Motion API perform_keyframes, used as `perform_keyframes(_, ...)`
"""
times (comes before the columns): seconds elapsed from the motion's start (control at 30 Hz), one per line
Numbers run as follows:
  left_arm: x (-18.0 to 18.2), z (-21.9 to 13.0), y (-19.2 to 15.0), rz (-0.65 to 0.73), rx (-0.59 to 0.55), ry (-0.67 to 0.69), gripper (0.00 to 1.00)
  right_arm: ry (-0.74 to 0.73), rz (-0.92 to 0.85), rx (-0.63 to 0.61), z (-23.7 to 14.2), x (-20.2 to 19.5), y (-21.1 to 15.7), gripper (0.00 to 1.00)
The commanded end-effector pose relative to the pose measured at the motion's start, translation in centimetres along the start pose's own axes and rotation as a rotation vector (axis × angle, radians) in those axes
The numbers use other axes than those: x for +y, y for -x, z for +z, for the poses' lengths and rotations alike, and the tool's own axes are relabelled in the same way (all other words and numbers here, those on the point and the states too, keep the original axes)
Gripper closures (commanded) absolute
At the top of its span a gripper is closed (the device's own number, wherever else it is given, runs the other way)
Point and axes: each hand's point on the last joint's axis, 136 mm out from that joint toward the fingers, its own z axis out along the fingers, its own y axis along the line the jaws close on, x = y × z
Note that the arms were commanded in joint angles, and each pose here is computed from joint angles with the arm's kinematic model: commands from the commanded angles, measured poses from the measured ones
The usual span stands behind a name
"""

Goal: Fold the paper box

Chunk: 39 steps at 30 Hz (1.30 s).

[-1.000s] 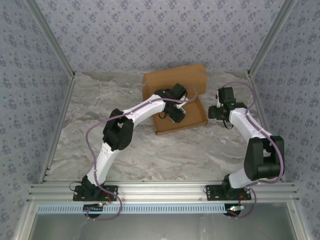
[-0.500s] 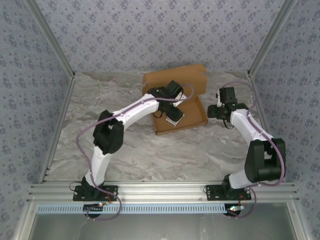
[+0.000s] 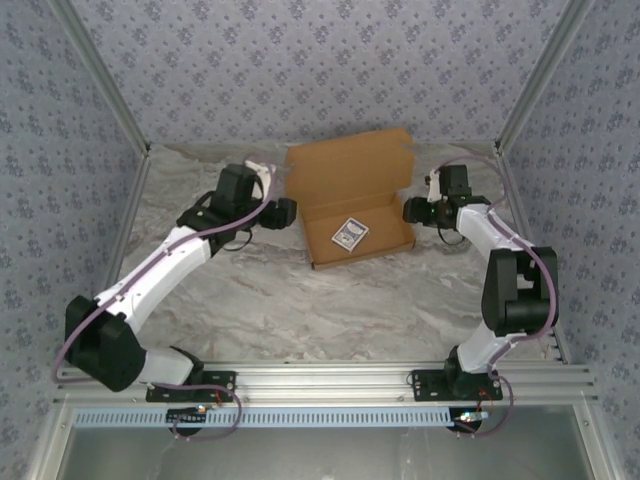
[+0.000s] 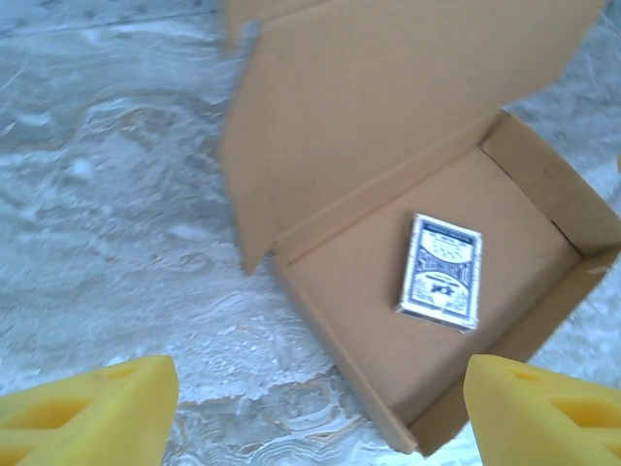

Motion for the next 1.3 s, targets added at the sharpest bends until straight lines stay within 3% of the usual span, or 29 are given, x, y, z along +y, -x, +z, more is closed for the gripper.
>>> perform_keyframes(0.0, 1.3, -0.6, 1.0, -0.132, -0.087, -0.035, 0.2, 0.117, 0.024, 0.039, 1.8, 1.8, -1.2, 0.36)
perform_keyframes(0.1, 3.5, -0.9, 0.9, -0.242, -0.115, -0.068, 0.19, 0.155, 0.016, 0.056, 2.8, 2.8, -1.7, 0.38)
perform_keyframes(0.23, 5.8, -0.9, 0.5, -0.276, -0.12, -0.035, 0.17, 0.193, -0.012, 0.082, 3.7, 4.4, -2.8, 0.4)
perform_keyframes(0.5, 7.1, 0.7, 1.6, -0.144, -0.183, -0.07, 0.13, 0.16, -0.094, 0.1, 4.1, 5.8, -3.2, 0.42)
perform_keyframes(0.8, 7.9, 4.0, 3.6, 0.018, -0.184, -0.054, 0.14, 0.087, -0.194, -0.118, -1.0, 4.5, 3.9, 0.39)
perform_keyframes(0.93, 7.7, 5.1, 4.6, 0.043, -0.196, -0.076, 0.14, 0.112, -0.265, -0.279, -3.1, 5.1, 9.2, 0.39)
perform_keyframes(1.27, 6.9, 7.4, 4.3, 0.058, -0.166, -0.122, 0.22, 0.184, -0.453, -0.364, -1.3, 7.4, 14.4, 0.41)
